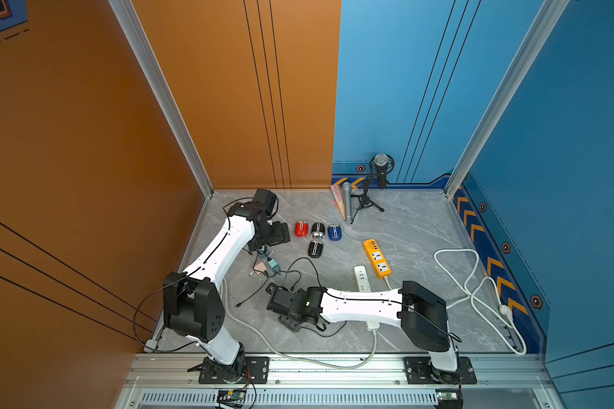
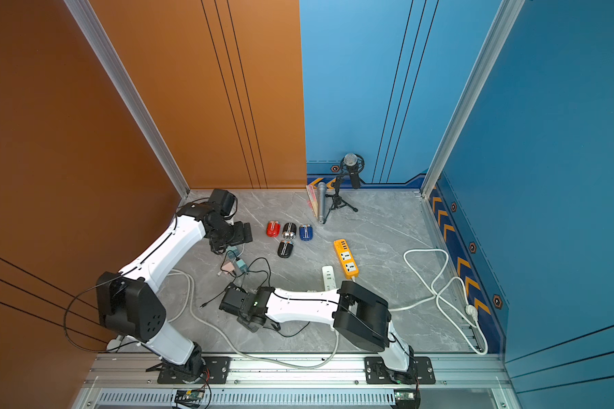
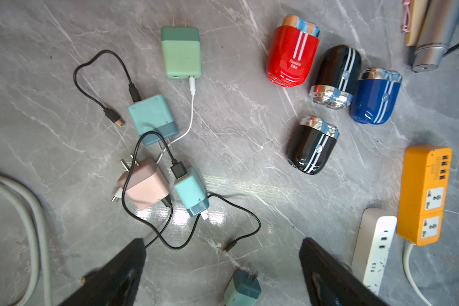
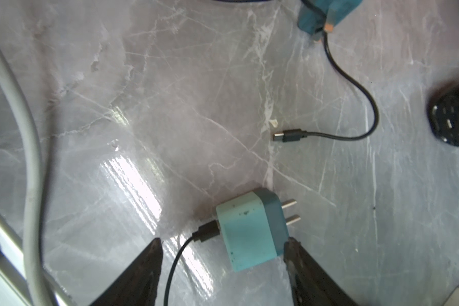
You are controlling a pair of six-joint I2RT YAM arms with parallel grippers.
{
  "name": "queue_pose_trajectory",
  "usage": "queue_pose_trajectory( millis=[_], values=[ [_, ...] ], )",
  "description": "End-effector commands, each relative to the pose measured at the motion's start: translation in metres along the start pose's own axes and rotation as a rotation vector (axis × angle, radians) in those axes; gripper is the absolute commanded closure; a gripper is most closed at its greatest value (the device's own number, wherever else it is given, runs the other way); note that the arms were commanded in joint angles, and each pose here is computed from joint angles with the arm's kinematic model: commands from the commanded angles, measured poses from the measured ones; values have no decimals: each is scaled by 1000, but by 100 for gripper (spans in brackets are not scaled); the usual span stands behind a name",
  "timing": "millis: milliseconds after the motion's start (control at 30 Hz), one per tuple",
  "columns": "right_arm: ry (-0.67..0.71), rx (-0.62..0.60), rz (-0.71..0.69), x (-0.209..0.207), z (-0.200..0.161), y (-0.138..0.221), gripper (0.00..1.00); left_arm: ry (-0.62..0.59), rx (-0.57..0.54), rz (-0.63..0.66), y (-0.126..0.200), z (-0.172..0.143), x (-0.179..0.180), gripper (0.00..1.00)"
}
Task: Unplug the electric shaver
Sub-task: Place the plug at the center of the board, then pick up the electric shaver from the center of the board.
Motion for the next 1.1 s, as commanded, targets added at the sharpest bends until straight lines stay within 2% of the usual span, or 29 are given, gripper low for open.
queue_pose_trajectory(
  millis=[0, 300, 433, 667, 867, 1067],
  values=[
    [-207, -18, -85, -35, -8, 32, 27, -34, 9, -38, 2, 4, -7, 6],
    [-656, 64, -250, -116, -70, 61, 27, -141, 43, -76, -4, -9, -31, 6],
    [-781, 122, -286, -137, -99, 59, 27, -173, 53, -72, -7, -16, -39, 7],
    [-824, 229, -277, -146, -122, 44, 24, -172, 53, -51, -11, -24, -49, 7],
    [-796, 230, -222, -145, -111, 31, 24, -175, 49, -49, -11, -27, -58, 7],
    [-763, 285, -162, -135, -110, 14, 24, -165, 44, -41, -10, -29, -58, 7]
  ],
)
Point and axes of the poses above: each gripper's point midway between its finger pads, its own y axis back along the fingers, its own x axis along the line the jaws close on, z = x × y, the point moved 1 cm from there along y, back along the fingers, and after that the axes turned 1 degree about y, right-handed, at the moved point
